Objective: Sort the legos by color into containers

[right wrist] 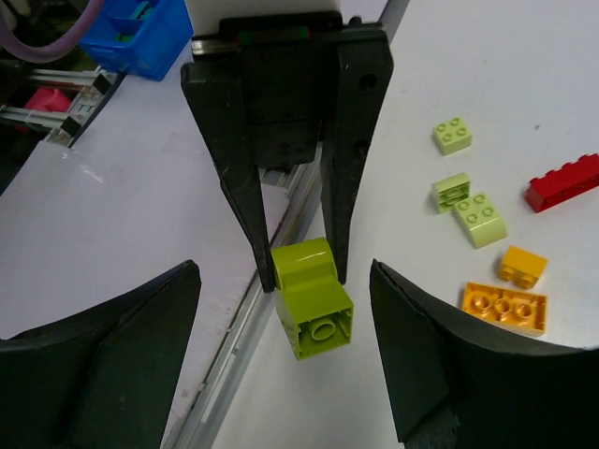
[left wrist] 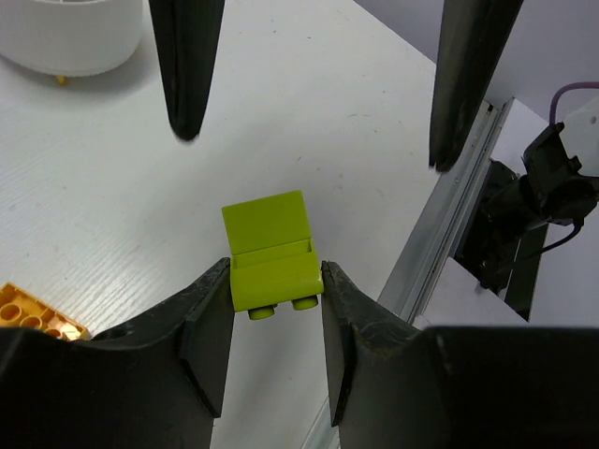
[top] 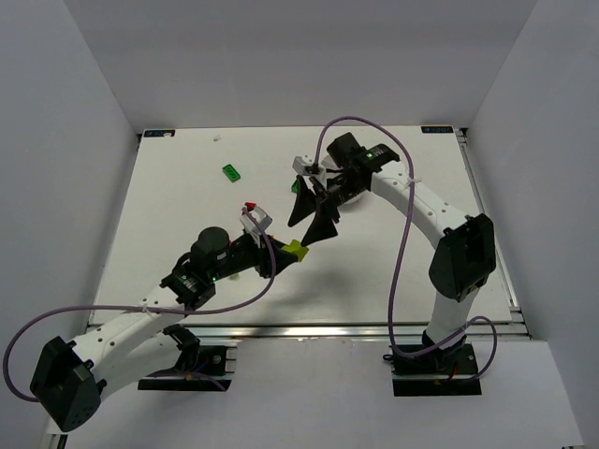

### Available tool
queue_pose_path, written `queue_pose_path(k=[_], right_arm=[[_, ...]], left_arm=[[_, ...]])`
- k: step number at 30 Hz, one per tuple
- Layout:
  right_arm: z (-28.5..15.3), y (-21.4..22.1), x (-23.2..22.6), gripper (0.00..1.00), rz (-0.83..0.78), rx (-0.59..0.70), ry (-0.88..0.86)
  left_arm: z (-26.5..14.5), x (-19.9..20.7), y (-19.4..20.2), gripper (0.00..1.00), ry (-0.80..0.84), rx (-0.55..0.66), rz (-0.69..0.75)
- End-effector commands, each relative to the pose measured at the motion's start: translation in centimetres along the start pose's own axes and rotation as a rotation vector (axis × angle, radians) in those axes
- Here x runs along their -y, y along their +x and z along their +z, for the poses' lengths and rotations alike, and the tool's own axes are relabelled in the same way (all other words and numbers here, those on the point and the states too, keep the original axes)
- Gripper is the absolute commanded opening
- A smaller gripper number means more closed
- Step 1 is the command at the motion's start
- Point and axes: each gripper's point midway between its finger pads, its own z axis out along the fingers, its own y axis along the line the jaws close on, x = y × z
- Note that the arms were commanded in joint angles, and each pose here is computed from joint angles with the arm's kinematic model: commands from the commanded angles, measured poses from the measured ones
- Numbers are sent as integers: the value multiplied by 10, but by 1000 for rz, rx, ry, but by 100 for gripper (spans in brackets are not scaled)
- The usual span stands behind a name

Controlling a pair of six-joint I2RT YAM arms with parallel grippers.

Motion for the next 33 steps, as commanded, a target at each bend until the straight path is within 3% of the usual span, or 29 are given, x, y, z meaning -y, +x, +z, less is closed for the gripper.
queue_pose_path(k=[1,15,33], right_arm=[[2,-2,-18,78,6,5,-43],[6,36,-8,72,29,-87,-44],[5,41,-2,50,14,-110,-33]], left_arm=[[4,16,-25,0,57,45,75],[9,21,-39,0,56,58,97],[6,20,-33,0,51,50,91]])
